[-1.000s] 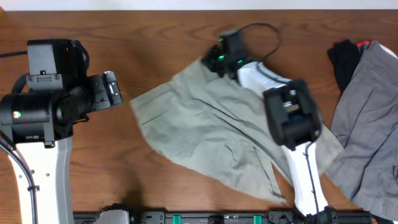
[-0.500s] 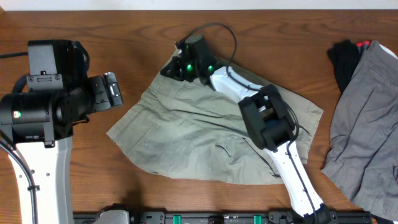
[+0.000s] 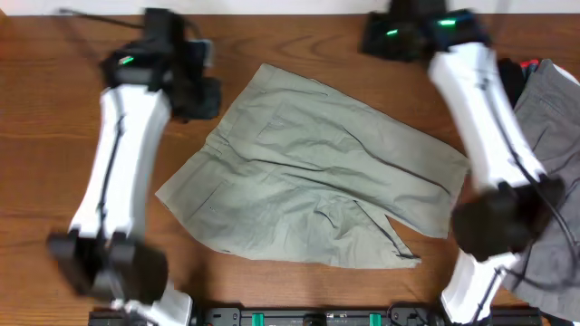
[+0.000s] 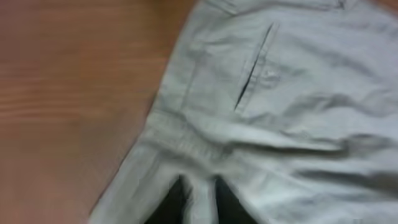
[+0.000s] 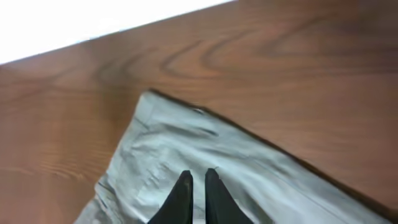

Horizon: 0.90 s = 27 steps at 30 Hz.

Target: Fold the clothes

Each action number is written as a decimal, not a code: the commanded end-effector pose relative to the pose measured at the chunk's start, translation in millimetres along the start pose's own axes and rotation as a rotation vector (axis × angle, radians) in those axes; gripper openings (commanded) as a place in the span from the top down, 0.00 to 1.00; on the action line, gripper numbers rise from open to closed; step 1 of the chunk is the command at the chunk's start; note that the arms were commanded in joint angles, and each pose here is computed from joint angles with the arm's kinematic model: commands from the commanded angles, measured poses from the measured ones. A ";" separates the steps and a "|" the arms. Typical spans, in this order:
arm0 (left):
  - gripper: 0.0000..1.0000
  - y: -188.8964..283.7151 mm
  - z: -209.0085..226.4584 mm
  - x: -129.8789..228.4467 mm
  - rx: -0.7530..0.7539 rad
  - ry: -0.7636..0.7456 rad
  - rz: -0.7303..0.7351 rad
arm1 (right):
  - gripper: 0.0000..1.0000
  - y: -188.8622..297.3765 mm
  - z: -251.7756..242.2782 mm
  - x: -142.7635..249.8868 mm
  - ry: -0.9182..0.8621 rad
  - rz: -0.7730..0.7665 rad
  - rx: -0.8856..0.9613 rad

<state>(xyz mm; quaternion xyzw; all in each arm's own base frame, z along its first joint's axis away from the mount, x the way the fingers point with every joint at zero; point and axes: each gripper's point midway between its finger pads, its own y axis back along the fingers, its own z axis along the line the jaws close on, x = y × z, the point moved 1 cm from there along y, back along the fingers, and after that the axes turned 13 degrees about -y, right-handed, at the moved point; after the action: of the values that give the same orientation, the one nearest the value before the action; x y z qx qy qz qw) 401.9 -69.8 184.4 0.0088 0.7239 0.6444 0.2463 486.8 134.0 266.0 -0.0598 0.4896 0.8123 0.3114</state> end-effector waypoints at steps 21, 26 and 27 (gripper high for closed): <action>0.94 -223.7 -34.1 0.2 0.083 -0.464 0.148 | 0.98 48.4 -56.1 19.5 0.017 0.072 0.212; 0.94 -248.3 35.5 13.4 -0.253 -0.234 0.232 | 0.98 48.8 -57.5 21.2 0.015 0.080 0.218; 0.94 -250.2 51.2 17.3 -0.310 -0.185 0.242 | 0.98 49.0 -58.1 22.1 0.014 0.083 0.220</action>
<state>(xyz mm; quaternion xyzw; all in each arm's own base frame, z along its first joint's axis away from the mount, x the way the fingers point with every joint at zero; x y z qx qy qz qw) 490.4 -135.3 7.5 0.1368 0.6483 0.6543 0.3645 429.9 81.3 267.6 -0.0089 0.5720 0.7693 0.2843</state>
